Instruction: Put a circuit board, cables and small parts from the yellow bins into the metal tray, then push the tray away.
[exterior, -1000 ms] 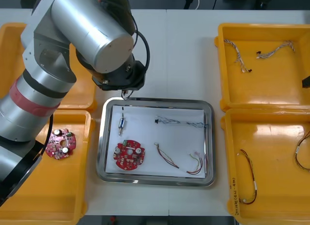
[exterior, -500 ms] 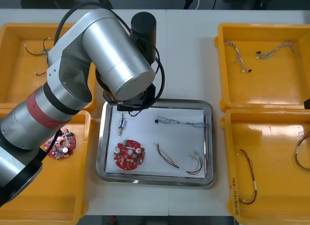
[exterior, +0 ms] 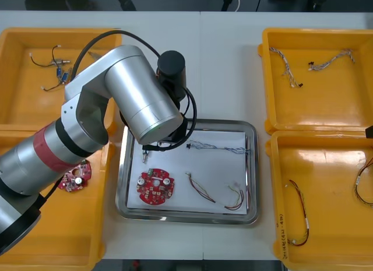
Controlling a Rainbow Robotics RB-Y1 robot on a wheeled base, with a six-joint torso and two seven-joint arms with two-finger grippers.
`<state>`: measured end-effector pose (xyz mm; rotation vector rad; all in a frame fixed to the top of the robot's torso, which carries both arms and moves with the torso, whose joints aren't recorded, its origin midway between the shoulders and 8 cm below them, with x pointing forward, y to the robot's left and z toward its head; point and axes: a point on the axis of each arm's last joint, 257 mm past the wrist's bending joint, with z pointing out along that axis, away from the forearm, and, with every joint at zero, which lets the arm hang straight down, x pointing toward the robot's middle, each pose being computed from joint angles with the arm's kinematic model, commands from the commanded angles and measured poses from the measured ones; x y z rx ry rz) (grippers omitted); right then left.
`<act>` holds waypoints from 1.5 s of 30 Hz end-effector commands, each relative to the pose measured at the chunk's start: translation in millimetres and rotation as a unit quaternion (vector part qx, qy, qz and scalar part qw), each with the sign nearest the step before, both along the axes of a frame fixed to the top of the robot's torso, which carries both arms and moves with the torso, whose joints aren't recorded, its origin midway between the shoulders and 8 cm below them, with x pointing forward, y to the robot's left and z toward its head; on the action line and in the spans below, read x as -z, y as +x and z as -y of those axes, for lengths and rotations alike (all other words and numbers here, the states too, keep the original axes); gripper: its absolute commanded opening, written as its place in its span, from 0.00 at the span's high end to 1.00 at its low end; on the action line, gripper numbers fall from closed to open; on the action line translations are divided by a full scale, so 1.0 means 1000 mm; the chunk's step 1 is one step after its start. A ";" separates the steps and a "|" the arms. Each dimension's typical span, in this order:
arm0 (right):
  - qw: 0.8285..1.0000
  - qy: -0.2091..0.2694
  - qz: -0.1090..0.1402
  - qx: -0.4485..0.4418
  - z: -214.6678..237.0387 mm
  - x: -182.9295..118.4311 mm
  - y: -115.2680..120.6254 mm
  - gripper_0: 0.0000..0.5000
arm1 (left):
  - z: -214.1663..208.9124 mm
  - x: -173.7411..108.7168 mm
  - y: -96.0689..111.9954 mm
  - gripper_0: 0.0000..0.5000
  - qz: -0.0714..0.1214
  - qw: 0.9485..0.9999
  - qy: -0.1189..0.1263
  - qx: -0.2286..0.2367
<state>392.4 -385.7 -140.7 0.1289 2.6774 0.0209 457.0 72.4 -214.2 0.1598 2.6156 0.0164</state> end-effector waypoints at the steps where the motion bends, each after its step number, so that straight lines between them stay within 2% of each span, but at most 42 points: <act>1: 1.000 0.011 0.019 0.022 -0.002 -0.007 -0.002 0.00 | -0.014 0.021 0.006 1.00 0.006 1.000 0.006 -0.019; 8: 0.999 0.018 0.020 0.023 -0.007 -0.004 -0.002 0.00 | -0.015 0.040 0.020 1.00 0.011 1.000 0.005 -0.023; 19: 0.999 0.020 0.023 0.022 -0.010 -0.004 -0.002 0.00 | -0.012 0.049 0.015 1.00 0.009 1.000 0.008 -0.020; 21: 0.999 0.021 0.023 0.021 -0.011 -0.004 -0.002 0.00 | -0.011 0.050 0.014 0.98 0.009 1.000 0.008 -0.021; 22: 0.999 0.021 0.023 0.021 -0.011 -0.004 -0.002 0.00 | -0.011 0.050 0.014 0.95 0.010 1.000 0.008 -0.022; 23: 0.999 0.021 0.023 0.021 -0.011 -0.004 -0.002 0.00 | -0.011 0.051 0.014 0.80 0.009 1.000 0.007 -0.023; 24: 0.999 0.022 0.024 0.020 -0.011 -0.005 -0.002 0.00 | -0.010 0.052 0.012 0.54 0.007 1.000 0.007 -0.023; 25: 0.999 0.021 0.023 0.019 -0.011 -0.004 -0.002 0.00 | -0.011 0.052 0.013 0.42 0.008 1.000 0.006 -0.023; 26: 0.999 0.022 0.024 0.020 -0.011 -0.005 -0.002 0.00 | -0.011 0.053 0.013 0.19 0.008 1.000 0.005 -0.023; 27: 0.999 0.022 0.023 0.018 -0.012 -0.005 -0.002 0.00 | -0.011 0.054 0.013 0.03 0.009 1.000 0.004 -0.023; 29: 0.999 0.022 0.023 0.018 -0.012 -0.004 -0.002 0.00 | -0.010 0.053 0.014 0.00 0.011 1.000 0.002 -0.023; 38: 0.999 0.022 0.023 0.018 -0.012 -0.004 -0.002 0.00 | -0.013 0.052 0.015 0.00 0.012 1.000 0.003 -0.025; 41: 0.999 0.021 0.025 0.017 -0.013 -0.005 -0.002 0.00 | -0.016 0.044 0.019 0.00 0.015 0.999 -0.003 -0.031; 45: 0.999 0.021 0.025 0.017 -0.013 -0.005 -0.002 0.00 | -0.018 0.025 0.014 0.00 0.003 0.999 -0.020 -0.041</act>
